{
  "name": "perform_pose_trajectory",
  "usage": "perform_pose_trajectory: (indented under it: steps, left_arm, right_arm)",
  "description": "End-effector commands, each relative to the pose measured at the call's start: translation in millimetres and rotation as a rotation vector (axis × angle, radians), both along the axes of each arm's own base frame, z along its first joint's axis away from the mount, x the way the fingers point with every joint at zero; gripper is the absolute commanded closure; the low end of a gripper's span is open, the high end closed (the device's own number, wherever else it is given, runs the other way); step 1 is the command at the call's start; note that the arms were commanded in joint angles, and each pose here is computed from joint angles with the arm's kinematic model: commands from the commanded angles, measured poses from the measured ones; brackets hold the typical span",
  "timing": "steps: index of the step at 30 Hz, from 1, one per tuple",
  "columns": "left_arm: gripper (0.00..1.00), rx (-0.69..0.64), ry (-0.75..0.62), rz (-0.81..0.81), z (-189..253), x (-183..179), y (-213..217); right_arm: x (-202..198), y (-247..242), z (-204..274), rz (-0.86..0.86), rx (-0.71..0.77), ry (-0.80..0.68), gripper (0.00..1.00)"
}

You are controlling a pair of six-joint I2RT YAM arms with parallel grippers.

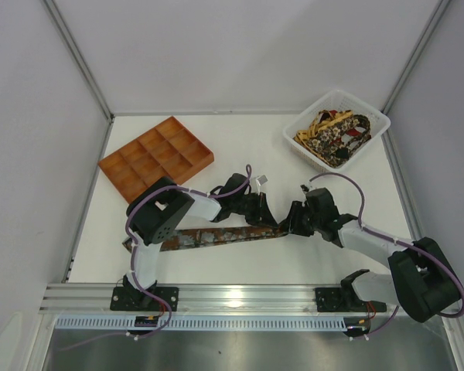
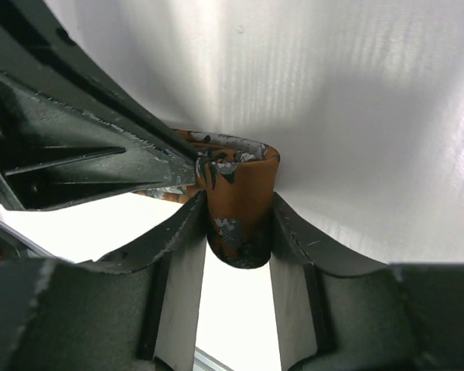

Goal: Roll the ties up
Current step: Roll the tie

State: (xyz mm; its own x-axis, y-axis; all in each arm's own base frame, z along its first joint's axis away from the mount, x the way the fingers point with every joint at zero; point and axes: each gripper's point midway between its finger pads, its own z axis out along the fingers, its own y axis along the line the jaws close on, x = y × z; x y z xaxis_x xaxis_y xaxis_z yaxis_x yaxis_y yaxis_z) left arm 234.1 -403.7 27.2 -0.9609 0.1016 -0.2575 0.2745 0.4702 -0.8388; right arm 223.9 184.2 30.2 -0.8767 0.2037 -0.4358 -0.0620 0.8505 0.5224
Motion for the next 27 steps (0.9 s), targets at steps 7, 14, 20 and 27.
perform_pose_trajectory:
  steps: [7, 14, 20, 27]
  left_arm:
    - [0.82, 0.045, -0.013, 0.010, -16.8, 3.5, 5.5]
    - [0.82, 0.034, -0.021, 0.027, -6.6, 5.5, 6.7]
    - [0.82, 0.071, -0.047, 0.050, 1.7, 6.9, 19.6]
    - [0.82, 0.124, -0.037, 0.104, -7.3, 10.3, 36.0]
  right_arm:
    - [11.9, 13.6, 31.3, 0.094, 0.015, -0.099, 0.81]
    - [17.1, 15.9, 36.7, 0.063, -0.193, -0.161, 1.00]
    - [16.8, 14.5, 37.6, 0.044, -0.367, -0.211, 1.00]
    - [14.3, 28.6, 34.6, 0.088, -0.522, -0.249, 1.00]
